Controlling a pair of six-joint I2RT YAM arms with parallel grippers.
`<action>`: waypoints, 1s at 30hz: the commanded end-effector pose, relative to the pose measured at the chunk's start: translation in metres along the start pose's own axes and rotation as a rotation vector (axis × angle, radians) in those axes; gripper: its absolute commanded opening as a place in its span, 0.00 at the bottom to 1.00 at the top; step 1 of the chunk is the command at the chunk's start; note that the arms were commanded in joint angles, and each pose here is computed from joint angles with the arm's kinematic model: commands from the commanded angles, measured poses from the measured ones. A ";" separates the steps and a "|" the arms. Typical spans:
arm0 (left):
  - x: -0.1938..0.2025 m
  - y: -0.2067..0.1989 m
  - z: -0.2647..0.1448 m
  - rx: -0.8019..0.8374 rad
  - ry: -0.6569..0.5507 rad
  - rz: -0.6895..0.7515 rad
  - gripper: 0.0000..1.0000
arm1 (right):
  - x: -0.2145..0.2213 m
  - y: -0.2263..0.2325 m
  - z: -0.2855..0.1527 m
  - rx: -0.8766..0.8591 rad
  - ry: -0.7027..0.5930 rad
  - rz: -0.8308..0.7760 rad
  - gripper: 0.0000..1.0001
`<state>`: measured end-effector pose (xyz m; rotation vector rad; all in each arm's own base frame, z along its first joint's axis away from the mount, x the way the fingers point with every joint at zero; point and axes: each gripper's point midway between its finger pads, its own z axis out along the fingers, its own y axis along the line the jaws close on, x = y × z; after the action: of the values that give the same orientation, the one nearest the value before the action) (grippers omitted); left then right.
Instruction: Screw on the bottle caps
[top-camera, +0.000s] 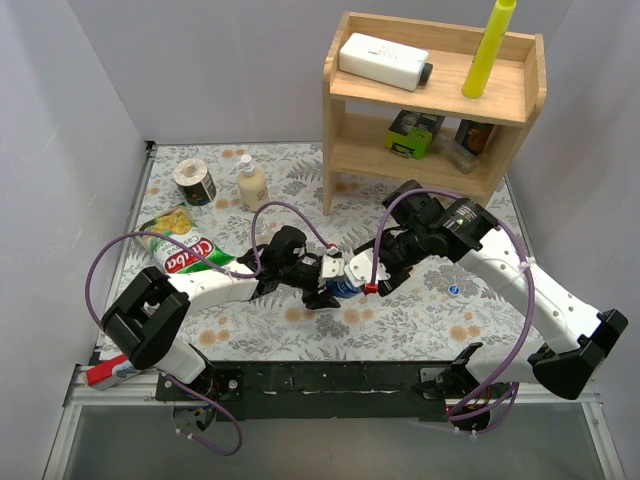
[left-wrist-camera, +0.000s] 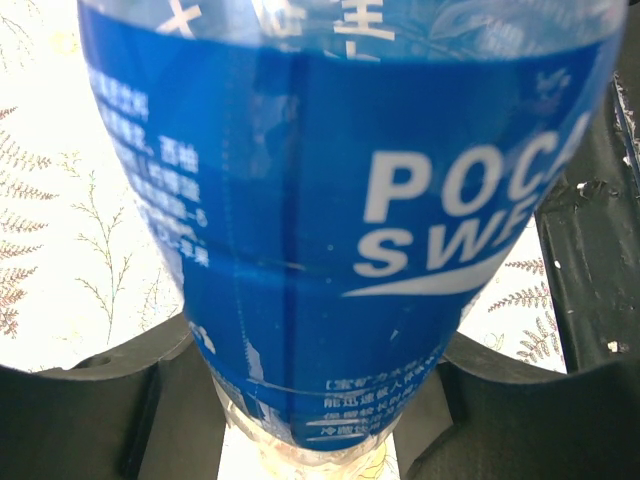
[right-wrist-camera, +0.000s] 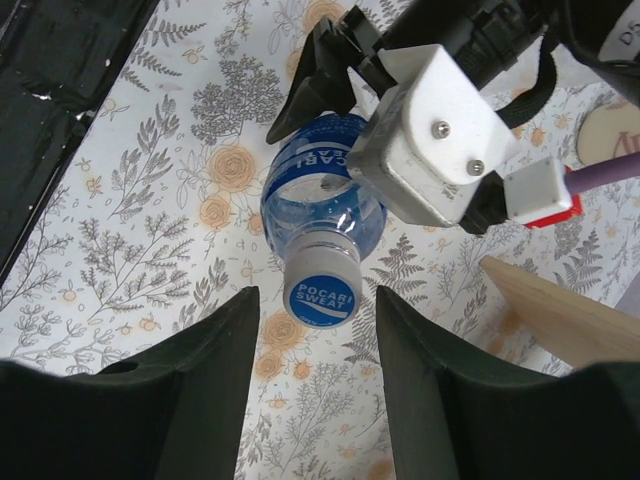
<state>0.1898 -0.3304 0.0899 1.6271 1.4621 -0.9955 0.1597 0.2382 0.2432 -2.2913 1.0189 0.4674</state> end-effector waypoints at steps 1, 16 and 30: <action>-0.018 0.004 0.001 0.015 -0.040 0.046 0.00 | 0.002 0.011 0.005 -0.048 0.001 -0.017 0.56; -0.036 0.020 -0.008 -0.130 -0.123 0.016 0.00 | 0.019 -0.010 0.026 0.001 0.001 0.450 0.11; -0.087 0.059 -0.027 -0.409 -0.352 -0.120 0.00 | 0.045 -0.049 0.026 -0.038 -0.203 1.211 0.01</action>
<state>0.2182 -0.3252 0.0830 1.1803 1.7351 -0.9207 0.2296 0.2554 0.2270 -1.5518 1.9646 0.9875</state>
